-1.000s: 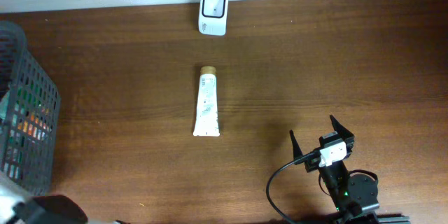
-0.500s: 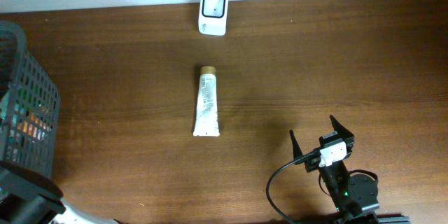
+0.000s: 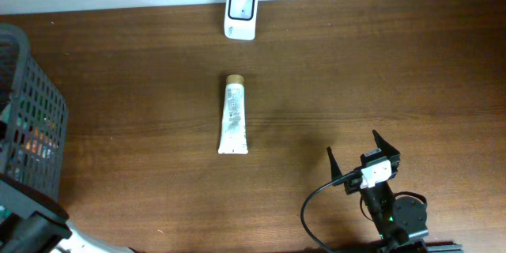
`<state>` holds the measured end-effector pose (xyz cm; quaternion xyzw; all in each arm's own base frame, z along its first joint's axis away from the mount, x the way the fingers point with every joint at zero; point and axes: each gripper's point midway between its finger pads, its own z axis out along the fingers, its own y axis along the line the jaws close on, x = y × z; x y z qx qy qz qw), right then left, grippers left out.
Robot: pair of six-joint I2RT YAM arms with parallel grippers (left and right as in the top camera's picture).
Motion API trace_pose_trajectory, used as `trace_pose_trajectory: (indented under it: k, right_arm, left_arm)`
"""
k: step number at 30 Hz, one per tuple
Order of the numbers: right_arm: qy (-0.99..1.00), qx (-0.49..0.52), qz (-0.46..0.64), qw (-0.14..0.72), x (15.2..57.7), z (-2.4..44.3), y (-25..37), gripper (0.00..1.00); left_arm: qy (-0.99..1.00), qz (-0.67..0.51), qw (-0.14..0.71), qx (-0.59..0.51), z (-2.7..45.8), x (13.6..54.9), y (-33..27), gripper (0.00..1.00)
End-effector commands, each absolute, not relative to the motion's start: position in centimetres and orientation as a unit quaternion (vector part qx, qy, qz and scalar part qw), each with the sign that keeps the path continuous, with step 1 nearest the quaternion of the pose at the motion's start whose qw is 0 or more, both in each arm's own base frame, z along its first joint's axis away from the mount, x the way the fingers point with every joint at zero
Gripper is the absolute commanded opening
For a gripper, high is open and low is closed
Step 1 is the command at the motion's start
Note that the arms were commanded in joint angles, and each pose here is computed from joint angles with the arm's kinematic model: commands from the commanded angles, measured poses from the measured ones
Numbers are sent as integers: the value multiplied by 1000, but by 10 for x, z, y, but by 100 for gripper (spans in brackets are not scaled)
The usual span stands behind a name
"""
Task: Scan the item barcode
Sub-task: 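Return the left gripper to the basket and grasp the orange juice box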
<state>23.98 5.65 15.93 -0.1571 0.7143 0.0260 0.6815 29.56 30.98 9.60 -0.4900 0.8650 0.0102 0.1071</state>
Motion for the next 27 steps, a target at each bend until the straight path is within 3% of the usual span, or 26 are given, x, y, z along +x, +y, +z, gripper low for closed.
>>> trace_pose_trajectory:
  k: [1, 9, 11, 16, 19, 20, 27]
  right_arm:
    - [715, -159, 28, 680, 239, 157, 58, 98]
    - [715, -159, 28, 680, 239, 157, 58, 98]
    - [715, -159, 28, 680, 239, 157, 58, 98]
    - [715, -159, 28, 680, 239, 157, 58, 98]
    - [715, -159, 28, 680, 239, 157, 58, 98]
    - [715, -159, 28, 680, 239, 157, 58, 98]
    - [715, -159, 28, 680, 239, 157, 58, 98]
  left_arm:
    - [870, -1, 97, -483, 78, 293, 307, 52]
    - [872, -10, 72, -484, 41, 292, 305, 38]
    - [872, -15, 57, -485, 28, 291, 304, 29]
    - [873, -22, 35, -486, 3, 289, 302, 25]
    - [873, -22, 36, -486, 2, 290, 303, 3]
    - [873, -22, 36, -486, 2, 290, 303, 0]
    - [873, -20, 42, -486, 17, 293, 306, 0]
